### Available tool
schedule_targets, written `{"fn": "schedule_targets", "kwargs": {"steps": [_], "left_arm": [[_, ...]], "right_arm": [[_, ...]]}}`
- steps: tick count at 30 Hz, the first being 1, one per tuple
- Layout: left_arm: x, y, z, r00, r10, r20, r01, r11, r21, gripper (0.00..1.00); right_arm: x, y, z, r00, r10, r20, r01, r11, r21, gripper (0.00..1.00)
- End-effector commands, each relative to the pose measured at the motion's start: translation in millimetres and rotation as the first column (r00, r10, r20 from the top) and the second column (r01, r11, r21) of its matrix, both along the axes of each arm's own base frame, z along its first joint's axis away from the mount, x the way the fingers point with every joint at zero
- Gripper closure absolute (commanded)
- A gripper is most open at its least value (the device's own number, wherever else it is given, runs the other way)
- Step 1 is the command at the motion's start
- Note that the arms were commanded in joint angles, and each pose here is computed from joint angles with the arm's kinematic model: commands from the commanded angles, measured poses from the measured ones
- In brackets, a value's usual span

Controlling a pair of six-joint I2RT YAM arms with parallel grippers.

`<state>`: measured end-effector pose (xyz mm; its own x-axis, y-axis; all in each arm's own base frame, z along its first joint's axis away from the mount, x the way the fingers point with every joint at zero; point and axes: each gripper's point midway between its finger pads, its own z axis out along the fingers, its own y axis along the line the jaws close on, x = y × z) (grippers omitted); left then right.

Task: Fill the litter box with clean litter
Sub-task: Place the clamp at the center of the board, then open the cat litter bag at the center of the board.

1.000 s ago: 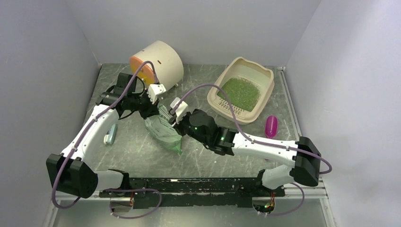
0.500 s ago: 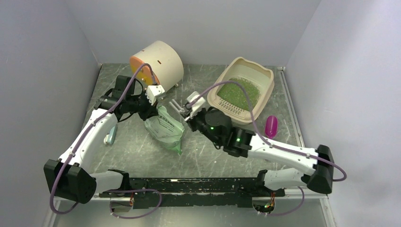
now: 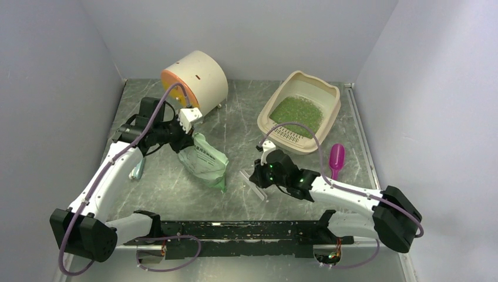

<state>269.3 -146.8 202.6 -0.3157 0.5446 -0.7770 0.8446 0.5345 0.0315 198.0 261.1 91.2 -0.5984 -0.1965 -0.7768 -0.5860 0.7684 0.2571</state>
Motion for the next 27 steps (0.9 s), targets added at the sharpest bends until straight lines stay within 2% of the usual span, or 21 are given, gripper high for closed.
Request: {"fn": "schedule_targets", "kwargs": {"steps": [1,4,8,11,14,16,19,22,23,25,27], "left_arm": [[-5,-23,47,0.993,-0.053,0.106,0.067,0.988,-0.136,0.95],[-6,-21,45,0.994,-0.051,0.097,0.063,0.989,-0.13,0.95],[-9,-22,47,0.993,-0.055,0.101,0.069,0.988,-0.138,0.95],[-10,-23,48,0.993,-0.06,0.106,0.075,0.987,-0.145,0.95],[-10,-23,46,0.993,-0.062,0.1,0.075,0.988,-0.138,0.95],[-10,-23,45,0.994,-0.065,0.093,0.077,0.988,-0.136,0.95],[-12,-25,44,0.993,-0.084,0.084,0.095,0.985,-0.143,0.95],[-14,-26,44,0.992,-0.093,0.082,0.104,0.984,-0.145,0.95],[-13,-26,44,0.992,-0.092,0.083,0.103,0.984,-0.144,0.95],[-13,-25,44,0.992,-0.091,0.084,0.102,0.985,-0.14,0.95],[-14,-25,44,0.992,-0.094,0.082,0.105,0.985,-0.14,0.95]], "right_arm": [[-8,22,3,0.992,0.012,-0.124,0.009,0.986,0.168,0.96],[-5,17,-15,0.986,-0.013,-0.166,0.037,0.989,0.145,0.95],[4,3,-34,0.978,-0.046,-0.201,0.066,0.993,0.093,0.88],[12,-9,-43,0.975,-0.086,-0.207,0.094,0.995,0.03,0.77],[19,-18,-42,0.976,-0.115,-0.183,0.113,0.993,-0.023,0.51],[24,-22,-34,0.98,-0.124,-0.158,0.117,0.992,-0.053,0.47],[33,-19,-7,0.991,-0.097,-0.092,0.094,0.995,-0.039,0.46],[34,0,43,1.0,0.008,0.006,-0.008,0.997,0.076,0.44],[34,7,63,0.998,0.033,0.045,-0.038,0.992,0.124,0.41],[23,25,105,0.975,0.161,0.156,-0.194,0.955,0.224,0.31],[6,41,150,0.917,0.271,0.292,-0.36,0.877,0.317,0.03]]}}
